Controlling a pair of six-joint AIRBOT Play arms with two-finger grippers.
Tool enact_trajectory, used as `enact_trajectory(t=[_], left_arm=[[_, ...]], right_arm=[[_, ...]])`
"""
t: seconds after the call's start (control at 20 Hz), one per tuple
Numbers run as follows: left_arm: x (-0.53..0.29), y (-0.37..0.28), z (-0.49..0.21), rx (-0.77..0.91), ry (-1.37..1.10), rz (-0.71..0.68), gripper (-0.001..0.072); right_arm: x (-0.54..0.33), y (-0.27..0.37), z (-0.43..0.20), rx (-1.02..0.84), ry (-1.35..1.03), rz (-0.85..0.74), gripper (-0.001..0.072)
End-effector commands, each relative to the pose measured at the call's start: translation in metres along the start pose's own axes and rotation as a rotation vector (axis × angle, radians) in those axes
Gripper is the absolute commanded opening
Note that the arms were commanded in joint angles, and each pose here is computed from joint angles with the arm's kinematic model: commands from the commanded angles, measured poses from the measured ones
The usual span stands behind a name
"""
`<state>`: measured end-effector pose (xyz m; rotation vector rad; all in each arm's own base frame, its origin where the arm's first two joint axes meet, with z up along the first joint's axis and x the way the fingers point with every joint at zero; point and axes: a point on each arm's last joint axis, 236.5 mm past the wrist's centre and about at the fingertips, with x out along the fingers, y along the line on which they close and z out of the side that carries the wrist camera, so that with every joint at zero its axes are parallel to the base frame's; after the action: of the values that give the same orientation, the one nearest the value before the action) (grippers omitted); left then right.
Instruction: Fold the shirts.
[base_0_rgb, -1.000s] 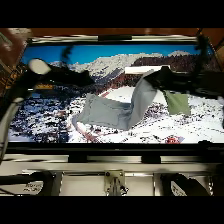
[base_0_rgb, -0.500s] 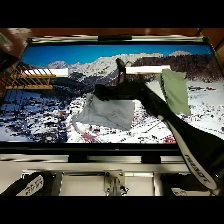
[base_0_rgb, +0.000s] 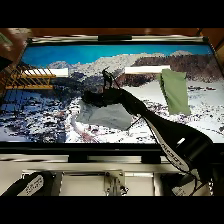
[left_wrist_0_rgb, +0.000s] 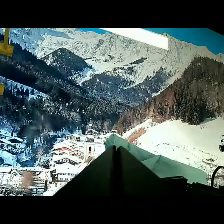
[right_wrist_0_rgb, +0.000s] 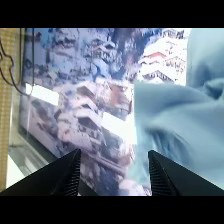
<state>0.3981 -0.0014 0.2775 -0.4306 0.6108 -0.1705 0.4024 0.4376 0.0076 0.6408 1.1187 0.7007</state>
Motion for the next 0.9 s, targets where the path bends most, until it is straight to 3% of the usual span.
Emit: enact_trajectory(t=[0.0, 0.1, 0.2, 0.35, 0.5, 0.85], left_arm=[[0.000, 0.001, -0.001, 0.009, 0.004, 0.002, 0.0033], [0.000, 0.001, -0.001, 0.018, 0.004, 0.002, 0.0033], [0.000, 0.001, -0.001, 0.017, 0.004, 0.002, 0.0033], [0.000, 0.001, -0.001, 0.017, 0.004, 0.002, 0.0033], [0.001, 0.001, -0.001, 0.017, 0.005, 0.002, 0.0033], [0.002, 0.002, -0.001, 0.011, 0.007, 0.003, 0.0033]], right_arm=[[-0.029, -0.034, -0.022, -0.087, 0.180, -0.106, 0.0541], [-0.077, -0.074, -0.013, -0.144, 0.251, -0.234, 0.0640], [-0.133, -0.125, 0.002, -0.139, 0.295, -0.384, 0.0640], [-0.199, -0.201, 0.002, 0.020, 0.370, -0.523, 0.0640], [-0.188, -0.221, -0.019, 0.226, 0.345, -0.398, 0.0640], [-0.131, -0.224, -0.036, 0.245, 0.267, -0.322, 0.0681]])
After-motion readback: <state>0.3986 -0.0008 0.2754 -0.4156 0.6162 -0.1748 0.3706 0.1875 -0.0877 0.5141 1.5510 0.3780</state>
